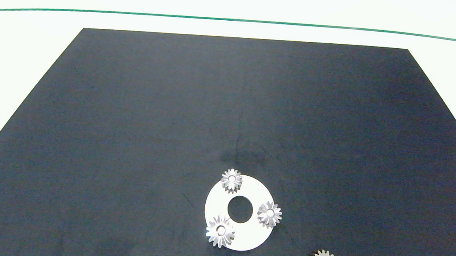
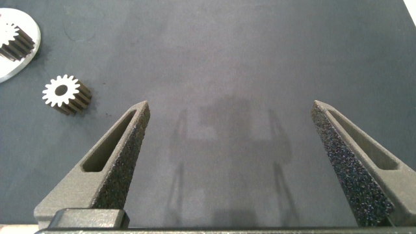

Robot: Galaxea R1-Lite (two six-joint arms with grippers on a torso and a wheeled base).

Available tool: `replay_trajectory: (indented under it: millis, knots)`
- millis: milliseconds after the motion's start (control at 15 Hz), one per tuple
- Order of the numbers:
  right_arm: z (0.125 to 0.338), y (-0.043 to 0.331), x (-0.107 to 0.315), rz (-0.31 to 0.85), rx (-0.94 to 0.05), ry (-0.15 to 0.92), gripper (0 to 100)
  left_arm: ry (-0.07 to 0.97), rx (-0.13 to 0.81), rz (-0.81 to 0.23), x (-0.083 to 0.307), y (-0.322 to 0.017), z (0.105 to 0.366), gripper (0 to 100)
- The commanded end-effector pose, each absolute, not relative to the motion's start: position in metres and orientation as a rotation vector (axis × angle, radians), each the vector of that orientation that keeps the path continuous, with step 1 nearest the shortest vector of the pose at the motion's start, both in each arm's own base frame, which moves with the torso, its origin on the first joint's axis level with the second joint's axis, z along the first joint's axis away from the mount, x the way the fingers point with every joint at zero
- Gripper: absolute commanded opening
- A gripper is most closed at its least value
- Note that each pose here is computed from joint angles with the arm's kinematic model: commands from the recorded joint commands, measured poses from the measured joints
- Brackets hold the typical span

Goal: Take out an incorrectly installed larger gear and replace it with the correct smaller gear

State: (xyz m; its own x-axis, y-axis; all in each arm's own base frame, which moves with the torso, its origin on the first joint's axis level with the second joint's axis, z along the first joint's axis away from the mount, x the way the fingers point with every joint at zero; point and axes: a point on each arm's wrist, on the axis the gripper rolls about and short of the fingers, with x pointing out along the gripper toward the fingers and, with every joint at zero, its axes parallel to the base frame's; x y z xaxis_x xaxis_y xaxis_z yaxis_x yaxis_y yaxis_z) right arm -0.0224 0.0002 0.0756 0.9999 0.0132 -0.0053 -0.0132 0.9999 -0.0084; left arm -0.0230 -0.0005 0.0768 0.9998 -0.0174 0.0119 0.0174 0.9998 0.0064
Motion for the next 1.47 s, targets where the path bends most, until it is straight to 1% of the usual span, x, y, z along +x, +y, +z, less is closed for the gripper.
replay_trajectory:
  millis: [67,267,400,467,533,667,733,800,1000,1200,1267,1333,1400,1467]
  knots:
    - [0.076,0.000,-0.022,0.014,-0.009,0.006,100,-0.011,0.006,-0.018,-0.023,0.000,0.077,100]
    - [0.076,0.000,-0.023,0.005,-0.009,0.006,100,-0.011,0.006,-0.015,-0.023,0.000,0.078,100]
    - [0.080,0.000,-0.025,0.002,-0.009,0.028,100,-0.006,0.011,0.011,-0.023,0.000,0.078,100]
    - [0.088,0.000,-0.029,0.002,-0.011,0.044,100,-0.017,0.009,0.011,-0.025,0.000,0.089,100]
    - [0.092,0.000,-0.033,0.005,-0.011,0.069,100,0.005,0.009,0.014,-0.028,0.000,0.098,100]
    - [0.105,0.000,-0.043,0.016,-0.012,0.107,100,0.101,0.011,0.004,-0.046,0.000,0.127,100]
    - [0.108,0.000,-0.044,0.021,-0.017,0.104,100,0.150,0.017,0.003,-0.048,0.000,0.135,100]
    - [0.112,0.000,-0.042,0.022,-0.040,0.112,100,0.192,0.035,0.001,-0.045,0.000,0.147,100]
    - [0.129,0.000,-0.035,0.031,-0.078,0.154,100,0.255,0.076,0.005,-0.030,0.000,0.172,100]
    - [0.166,0.002,-0.010,0.098,-0.078,0.260,100,0.374,0.147,-0.007,0.007,0.000,0.205,100]
    - [0.176,0.002,-0.001,0.107,-0.076,0.287,100,0.393,0.178,-0.019,0.021,0.000,0.220,100]
    - [0.187,0.002,0.006,0.109,-0.076,0.298,100,0.410,0.221,-0.041,0.035,0.000,0.233,100]
    - [0.197,0.002,0.010,0.110,-0.076,0.292,100,0.433,0.272,-0.091,0.048,-0.002,0.239,100]
    - [0.203,0.002,0.013,0.108,-0.074,0.289,100,0.451,0.301,-0.176,0.057,-0.007,0.240,100]
